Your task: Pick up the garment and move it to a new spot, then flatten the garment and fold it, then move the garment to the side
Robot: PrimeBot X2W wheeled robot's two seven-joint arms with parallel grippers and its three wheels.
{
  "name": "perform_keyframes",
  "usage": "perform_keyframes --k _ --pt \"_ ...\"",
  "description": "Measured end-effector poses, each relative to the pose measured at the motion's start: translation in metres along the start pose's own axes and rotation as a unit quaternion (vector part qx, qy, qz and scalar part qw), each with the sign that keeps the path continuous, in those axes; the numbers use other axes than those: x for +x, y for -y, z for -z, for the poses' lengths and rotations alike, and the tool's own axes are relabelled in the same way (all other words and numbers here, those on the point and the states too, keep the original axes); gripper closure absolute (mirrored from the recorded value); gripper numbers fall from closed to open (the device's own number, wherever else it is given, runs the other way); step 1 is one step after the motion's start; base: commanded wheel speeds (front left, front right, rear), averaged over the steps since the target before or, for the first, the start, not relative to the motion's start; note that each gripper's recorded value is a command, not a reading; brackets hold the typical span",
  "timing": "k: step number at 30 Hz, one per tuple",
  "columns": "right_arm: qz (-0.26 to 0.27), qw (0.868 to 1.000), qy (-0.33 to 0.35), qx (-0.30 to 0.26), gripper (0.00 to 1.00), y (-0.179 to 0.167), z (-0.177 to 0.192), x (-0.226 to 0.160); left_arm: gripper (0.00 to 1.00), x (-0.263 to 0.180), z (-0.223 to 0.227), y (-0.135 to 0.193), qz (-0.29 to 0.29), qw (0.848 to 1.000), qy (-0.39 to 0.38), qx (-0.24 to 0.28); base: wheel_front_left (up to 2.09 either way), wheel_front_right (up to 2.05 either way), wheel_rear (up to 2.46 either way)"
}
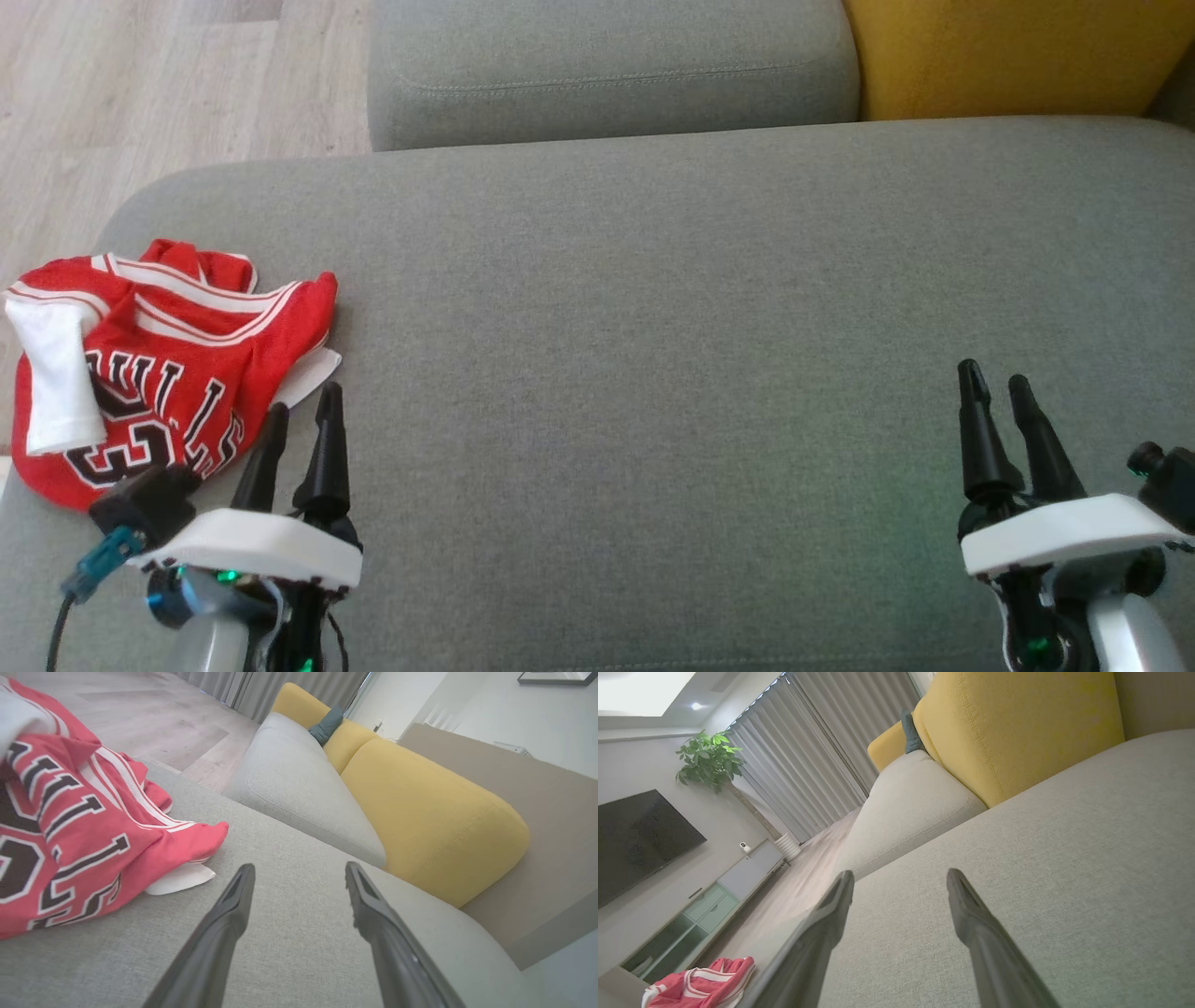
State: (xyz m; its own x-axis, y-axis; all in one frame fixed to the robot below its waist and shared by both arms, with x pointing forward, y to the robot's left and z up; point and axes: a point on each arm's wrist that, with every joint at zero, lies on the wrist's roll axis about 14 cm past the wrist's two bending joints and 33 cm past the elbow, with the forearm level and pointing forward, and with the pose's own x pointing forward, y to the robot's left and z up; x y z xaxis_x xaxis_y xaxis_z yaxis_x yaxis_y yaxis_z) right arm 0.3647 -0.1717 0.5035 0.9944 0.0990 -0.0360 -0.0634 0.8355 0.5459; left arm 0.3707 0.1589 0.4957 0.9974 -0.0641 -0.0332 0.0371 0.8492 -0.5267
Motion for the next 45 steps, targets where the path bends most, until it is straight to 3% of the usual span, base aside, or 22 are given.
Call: perform_keyframes --k 22,45 --pt "-0.003 0.989 -0.004 -0.146 0.00 -0.002 0.001 -0.001 0.00 0.003 0.002 0.011 0.028 0.986 0.008 0.164 0.00 0.00 0.00" --pt "-0.005 0.968 -0.008 -0.252 0.00 -0.006 0.003 0.000 0.00 0.004 0.014 0.014 0.046 0.960 0.011 0.277 0.00 0.00 0.00"
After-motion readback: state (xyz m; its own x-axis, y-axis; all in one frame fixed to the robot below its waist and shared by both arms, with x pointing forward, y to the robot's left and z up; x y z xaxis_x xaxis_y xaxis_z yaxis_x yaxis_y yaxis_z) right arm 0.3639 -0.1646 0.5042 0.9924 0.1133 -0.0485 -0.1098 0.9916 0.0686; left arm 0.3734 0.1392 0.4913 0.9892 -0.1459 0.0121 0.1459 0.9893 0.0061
